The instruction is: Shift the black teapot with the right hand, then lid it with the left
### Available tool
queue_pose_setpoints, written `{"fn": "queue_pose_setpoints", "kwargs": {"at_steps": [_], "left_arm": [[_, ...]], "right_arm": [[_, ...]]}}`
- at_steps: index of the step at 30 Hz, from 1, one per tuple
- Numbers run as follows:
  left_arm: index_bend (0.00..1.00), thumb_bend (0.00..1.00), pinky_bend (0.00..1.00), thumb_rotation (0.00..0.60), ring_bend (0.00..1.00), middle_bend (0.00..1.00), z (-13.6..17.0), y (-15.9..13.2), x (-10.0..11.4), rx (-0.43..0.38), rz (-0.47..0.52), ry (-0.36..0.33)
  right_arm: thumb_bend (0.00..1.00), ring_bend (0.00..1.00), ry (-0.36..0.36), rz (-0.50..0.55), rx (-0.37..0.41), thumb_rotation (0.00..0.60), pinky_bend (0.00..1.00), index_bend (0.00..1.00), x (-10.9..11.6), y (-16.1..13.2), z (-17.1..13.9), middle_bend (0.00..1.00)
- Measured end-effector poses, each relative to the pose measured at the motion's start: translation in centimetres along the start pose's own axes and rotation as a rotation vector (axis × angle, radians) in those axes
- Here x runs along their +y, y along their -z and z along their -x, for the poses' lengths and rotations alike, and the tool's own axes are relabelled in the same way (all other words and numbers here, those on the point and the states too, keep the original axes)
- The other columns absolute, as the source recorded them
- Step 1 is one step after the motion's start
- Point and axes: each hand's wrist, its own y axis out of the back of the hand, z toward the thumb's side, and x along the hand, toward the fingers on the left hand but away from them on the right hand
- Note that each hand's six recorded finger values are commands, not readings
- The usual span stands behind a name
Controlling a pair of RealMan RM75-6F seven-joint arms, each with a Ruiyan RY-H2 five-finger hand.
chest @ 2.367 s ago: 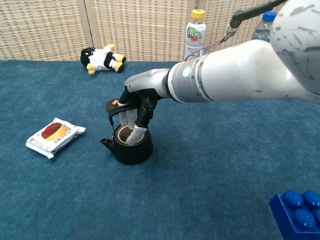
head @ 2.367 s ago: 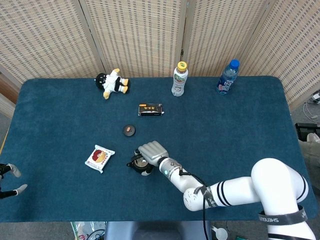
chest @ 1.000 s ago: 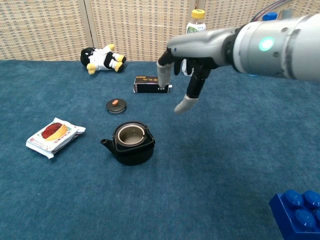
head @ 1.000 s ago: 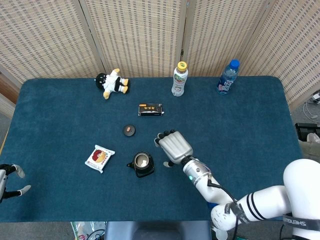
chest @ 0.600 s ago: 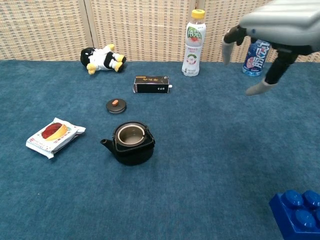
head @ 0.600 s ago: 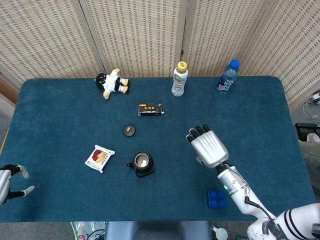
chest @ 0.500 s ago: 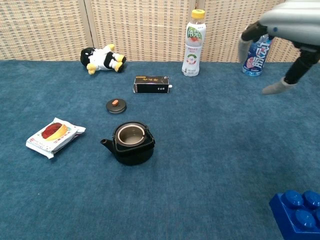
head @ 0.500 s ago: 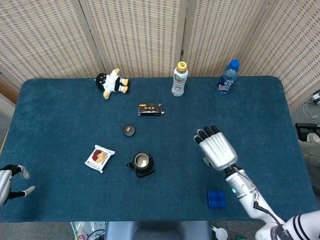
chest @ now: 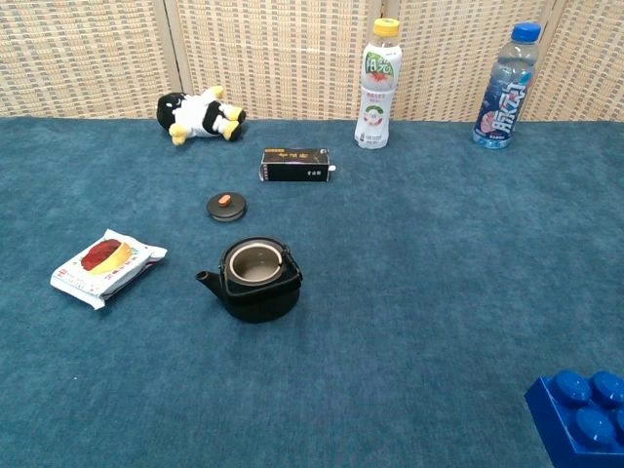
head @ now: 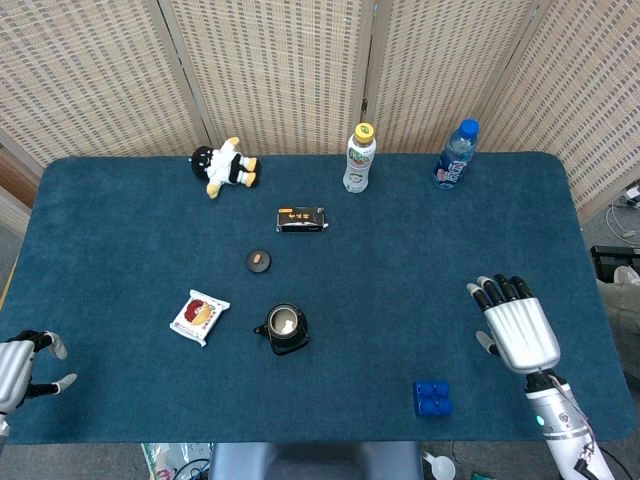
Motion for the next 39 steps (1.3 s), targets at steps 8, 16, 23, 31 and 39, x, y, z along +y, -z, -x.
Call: {"fn": "queue_pose_setpoints", "kwargs": {"at_steps": [8,16,23,31,39], "left_arm": [[0.58,0.11,0.48,0.600,0.38,0.54,-0.2,-0.6,-0.6,-0.019,0.002,0.003],[0.58,0.11,0.48,0.600,0.38,0.54,-0.3,-1.0,-1.3,-0.037,-0.003,0.011],[0.57,0.11,0.50,0.600,0.40,0.57,-0.5,-1.5,-1.7,-0.066,0.007,0.006],[0.46,0.11,0.76,0.600,0.50,0.67,-1.2,-2.7,-1.5,-0.140,0.017,-0.020],[0.27,0.11,0.95,0.600,0.75,0.73,-3.7,-4.5,-1.6,-0.221,-0.002,0.086]], "right_arm": [[0.06,0.22,0.077,0.097,-0.093,0.600,0.26,0.27,-1.9,3.1,-2.5,0.29],[0.06,0.21,0.100,0.181,-0.174,0.600,0.26,0.27,-3.2,5.1,-4.1,0.28],[0.06,0.21,0.115,0.240,-0.190,0.600,0.26,0.27,-3.9,6.4,-4.5,0.28],[0.06,0.21,0.134,0.281,-0.177,0.600,0.26,0.27,-3.7,6.8,-4.4,0.28],[0.06,0.21,0.147,0.292,-0.158,0.600,0.26,0.29,-3.3,6.7,-4.7,0.28]]}}
